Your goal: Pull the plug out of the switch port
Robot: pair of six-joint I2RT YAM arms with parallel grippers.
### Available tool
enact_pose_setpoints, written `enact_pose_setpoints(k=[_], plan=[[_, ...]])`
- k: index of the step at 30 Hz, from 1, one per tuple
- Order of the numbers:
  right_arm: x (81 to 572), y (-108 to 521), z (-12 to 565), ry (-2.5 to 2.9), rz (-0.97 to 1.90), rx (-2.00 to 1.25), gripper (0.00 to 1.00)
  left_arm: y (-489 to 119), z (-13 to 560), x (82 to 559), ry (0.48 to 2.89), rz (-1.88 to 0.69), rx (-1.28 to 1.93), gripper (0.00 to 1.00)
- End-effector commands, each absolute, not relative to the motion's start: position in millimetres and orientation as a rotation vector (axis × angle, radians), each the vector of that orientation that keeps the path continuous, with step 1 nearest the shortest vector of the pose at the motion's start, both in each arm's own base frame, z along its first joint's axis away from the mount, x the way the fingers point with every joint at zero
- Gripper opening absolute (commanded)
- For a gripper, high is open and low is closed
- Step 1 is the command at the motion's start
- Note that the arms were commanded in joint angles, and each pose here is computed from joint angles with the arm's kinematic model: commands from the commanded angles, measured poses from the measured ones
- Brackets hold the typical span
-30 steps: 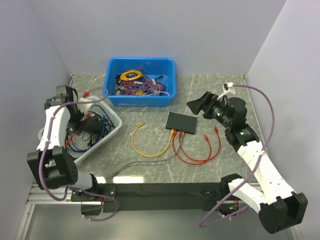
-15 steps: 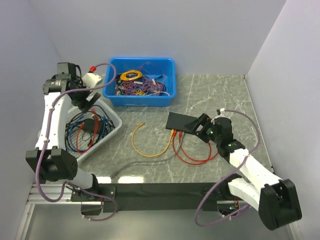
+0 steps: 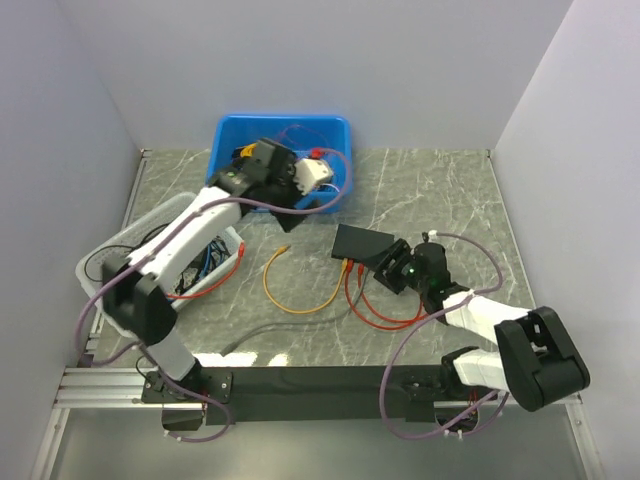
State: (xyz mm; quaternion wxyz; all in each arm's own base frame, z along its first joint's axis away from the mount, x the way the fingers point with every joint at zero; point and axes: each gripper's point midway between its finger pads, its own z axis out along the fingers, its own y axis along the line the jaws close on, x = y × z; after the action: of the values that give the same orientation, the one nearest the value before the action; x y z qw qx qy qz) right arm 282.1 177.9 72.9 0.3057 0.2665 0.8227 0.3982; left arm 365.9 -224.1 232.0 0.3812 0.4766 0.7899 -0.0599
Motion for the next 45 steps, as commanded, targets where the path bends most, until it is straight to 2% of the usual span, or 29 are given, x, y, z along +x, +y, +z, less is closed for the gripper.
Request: enact_pose_setpoints(k=[1,8,12,15,19,24,33,40,45], plan=[[288.9,172.7,67.3,2.119,1.034,0.77,0.67,-271.0,224.2,373.8,1.993,-0.269,1.182,0.99],[296.5,169.1,45.8,2.131,0.991,0.831,0.6,-334.9,152.5,364.3,2.034,-0.335,1.301,0.98],[296.1,174.2,29.6,2.164,1.01,0.872,0.56,-338.1,100.4,370.9,2.139,-0.311,1.321,0.97],[294.2,174.8,18.9,2.177,1.016,0.909,0.56,-337.1,73.6,370.6,2.192,-0.295,1.335,0.97],[295.5,175.2,12.4,2.159,1.034,0.948,0.5,-337.6,52.9,369.0,2.22,-0.301,1.35,0.97],[294.8,173.4,9.1,2.118,1.062,0.975,0.42,-338.2,40.6,366.4,2.245,-0.314,1.356,0.96],[296.6,172.6,14.7,2.051,1.109,0.926,0.41,-337.8,47.3,367.5,2.225,-0.308,1.355,0.96],[308.0,168.3,12.7,2.029,1.096,0.935,0.32,-336.3,46.8,367.1,2.225,-0.307,1.355,0.96],[314.1,164.5,9.9,2.012,1.095,0.956,0.31,-335.4,46.9,365.9,2.223,-0.302,1.36,0.96]])
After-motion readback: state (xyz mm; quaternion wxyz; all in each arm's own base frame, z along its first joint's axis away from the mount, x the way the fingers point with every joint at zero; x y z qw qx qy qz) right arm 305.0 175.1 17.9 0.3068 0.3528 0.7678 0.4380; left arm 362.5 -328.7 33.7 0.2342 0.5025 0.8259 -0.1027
